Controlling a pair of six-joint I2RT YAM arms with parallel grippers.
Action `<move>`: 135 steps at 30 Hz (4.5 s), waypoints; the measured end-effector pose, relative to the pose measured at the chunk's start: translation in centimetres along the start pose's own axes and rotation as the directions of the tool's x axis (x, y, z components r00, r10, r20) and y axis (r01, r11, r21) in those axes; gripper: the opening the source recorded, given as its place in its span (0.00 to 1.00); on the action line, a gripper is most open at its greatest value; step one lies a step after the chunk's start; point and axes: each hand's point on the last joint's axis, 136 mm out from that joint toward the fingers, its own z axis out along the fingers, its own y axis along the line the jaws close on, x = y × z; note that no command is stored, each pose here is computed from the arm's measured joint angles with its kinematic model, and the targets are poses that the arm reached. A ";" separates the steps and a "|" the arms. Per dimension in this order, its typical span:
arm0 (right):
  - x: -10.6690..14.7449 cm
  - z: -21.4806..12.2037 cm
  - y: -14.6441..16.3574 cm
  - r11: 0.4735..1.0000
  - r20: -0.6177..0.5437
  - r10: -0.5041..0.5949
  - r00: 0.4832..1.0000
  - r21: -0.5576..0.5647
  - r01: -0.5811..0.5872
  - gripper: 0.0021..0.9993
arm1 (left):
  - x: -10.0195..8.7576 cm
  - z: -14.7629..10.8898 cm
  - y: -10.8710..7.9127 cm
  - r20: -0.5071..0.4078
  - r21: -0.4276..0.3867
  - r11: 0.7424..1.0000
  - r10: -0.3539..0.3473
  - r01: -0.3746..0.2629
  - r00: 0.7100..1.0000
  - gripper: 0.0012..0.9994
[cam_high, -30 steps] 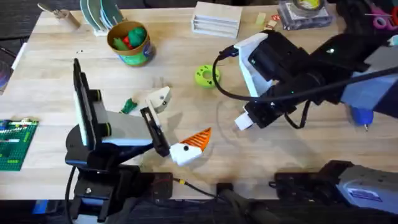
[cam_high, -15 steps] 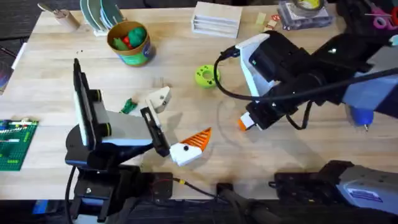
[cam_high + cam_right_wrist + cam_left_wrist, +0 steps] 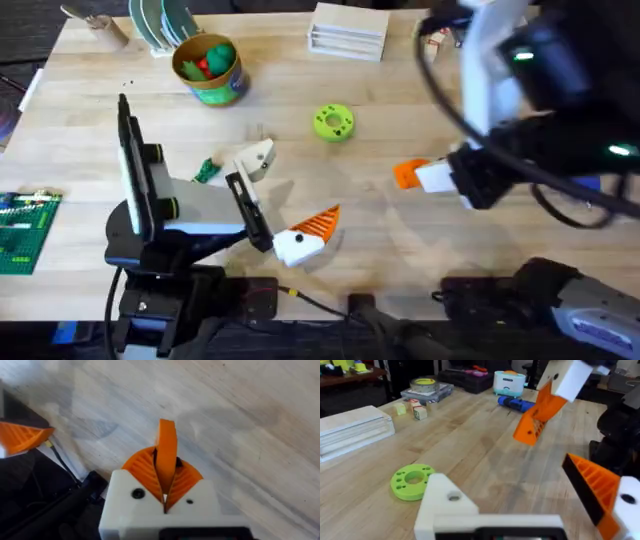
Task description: Pick up the gripper from the table and insert it into the empty holder that is missing its gripper. Then pick up a screw, insert it into the mounting hole, and use the screwdriver to tighten it. Finally, clean up the table by picking up the vegetable and placing it into the bucket.
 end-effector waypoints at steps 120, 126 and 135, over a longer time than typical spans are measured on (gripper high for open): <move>-13.2 9.3 12.6 0.293 -0.054 0.244 0.968 -0.948 -0.126 0.01 | 0.1 -0.1 1.1 -0.002 -0.057 0.998 -0.006 0.006 1.000 0.99; -13.3 9.3 12.6 0.298 -0.045 0.246 0.968 -0.947 -0.119 0.01 | 0.1 -0.1 0.8 -0.003 -0.043 0.999 -0.007 0.007 1.000 0.99; -13.6 9.8 13.2 0.323 -0.009 0.259 0.966 -0.941 -0.095 0.01 | 0.2 -0.2 1.3 -0.004 -0.069 0.998 -0.010 0.010 1.000 0.99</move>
